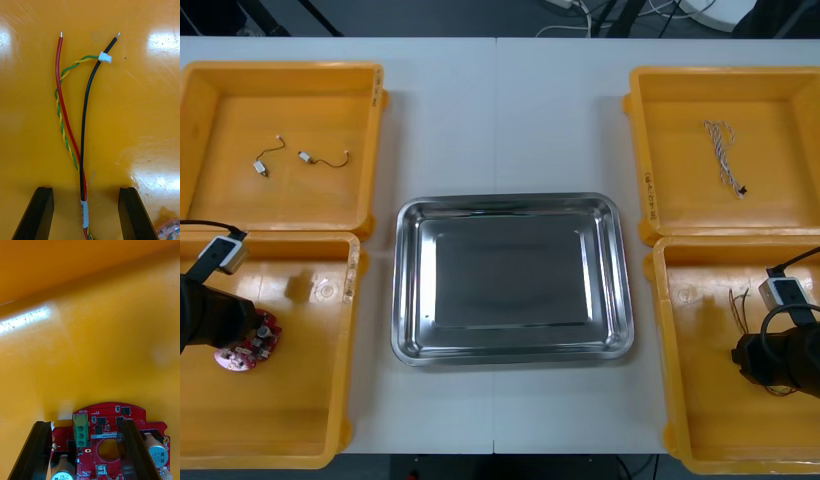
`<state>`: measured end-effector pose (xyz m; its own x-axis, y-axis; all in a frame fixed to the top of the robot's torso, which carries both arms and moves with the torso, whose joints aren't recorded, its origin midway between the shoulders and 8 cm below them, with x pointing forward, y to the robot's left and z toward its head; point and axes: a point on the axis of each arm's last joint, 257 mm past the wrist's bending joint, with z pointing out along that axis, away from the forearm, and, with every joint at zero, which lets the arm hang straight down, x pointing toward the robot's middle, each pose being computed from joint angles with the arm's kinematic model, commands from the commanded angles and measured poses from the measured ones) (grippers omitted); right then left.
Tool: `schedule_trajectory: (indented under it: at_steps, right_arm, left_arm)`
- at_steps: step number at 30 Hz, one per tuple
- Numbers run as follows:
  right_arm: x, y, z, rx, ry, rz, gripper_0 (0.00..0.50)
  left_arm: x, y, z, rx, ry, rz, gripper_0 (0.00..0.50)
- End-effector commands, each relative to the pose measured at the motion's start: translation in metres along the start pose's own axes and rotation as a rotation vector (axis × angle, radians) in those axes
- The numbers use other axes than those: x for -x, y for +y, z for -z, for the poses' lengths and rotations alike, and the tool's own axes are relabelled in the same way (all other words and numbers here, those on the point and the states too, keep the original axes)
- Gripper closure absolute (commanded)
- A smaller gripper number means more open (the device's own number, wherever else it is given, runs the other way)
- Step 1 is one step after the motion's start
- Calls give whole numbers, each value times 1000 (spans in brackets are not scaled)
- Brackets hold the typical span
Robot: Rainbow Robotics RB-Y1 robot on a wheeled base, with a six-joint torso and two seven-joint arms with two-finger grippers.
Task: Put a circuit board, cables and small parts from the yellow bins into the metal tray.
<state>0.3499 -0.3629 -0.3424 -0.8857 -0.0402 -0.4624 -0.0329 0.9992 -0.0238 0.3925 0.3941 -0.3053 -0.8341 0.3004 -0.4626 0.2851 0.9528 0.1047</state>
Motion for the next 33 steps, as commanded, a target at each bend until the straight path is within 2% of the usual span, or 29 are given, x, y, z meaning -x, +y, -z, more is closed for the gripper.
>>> schedule_trajectory:
  at_steps: [1,10,12,13,14,15,16,17,18,19,20,23,25,33]
  right_arm:
    - [-16,5,-5,1,13,-2,0]
    - [-21,6,-6,5,17,-9,0]
    - [-20,6,-6,6,14,-11,0]
    - [-20,8,-6,10,14,-14,0]
    - [-20,8,-7,11,12,-15,0]
    - [-20,8,-7,10,12,-14,0]
    - [-20,9,-7,12,11,-16,0]
    - [-20,9,-7,12,11,-16,7]
    - [-19,9,-7,12,10,-16,37]
    - [-19,9,-7,12,10,-16,120]
    - [-19,10,-7,15,10,-18,244]
    - [-19,10,-7,14,10,-17,419]
    - [-20,9,-7,12,11,-17,491]
    - [-18,9,-8,9,3,-17,500]
  left_arm:
    - [-11,15,3,39,28,-122,0]
    - [-12,16,3,43,28,-125,0]
    - [-12,15,3,41,28,-123,76]
    - [-12,14,2,39,28,-126,188]
    - [-13,14,2,39,30,-125,344]
    - [-13,15,3,41,29,-125,396]
    - [-13,14,2,39,30,-125,498]
    - [-14,14,2,39,31,-125,499]
    - [-15,14,2,38,33,-124,498]
    - [-15,14,2,38,33,-124,498]
    - [-16,14,2,39,33,-124,500]
    - [-16,14,2,39,33,-126,500]
    - [-15,13,1,37,30,-124,500]
    - [-13,13,1,38,21,-131,500]
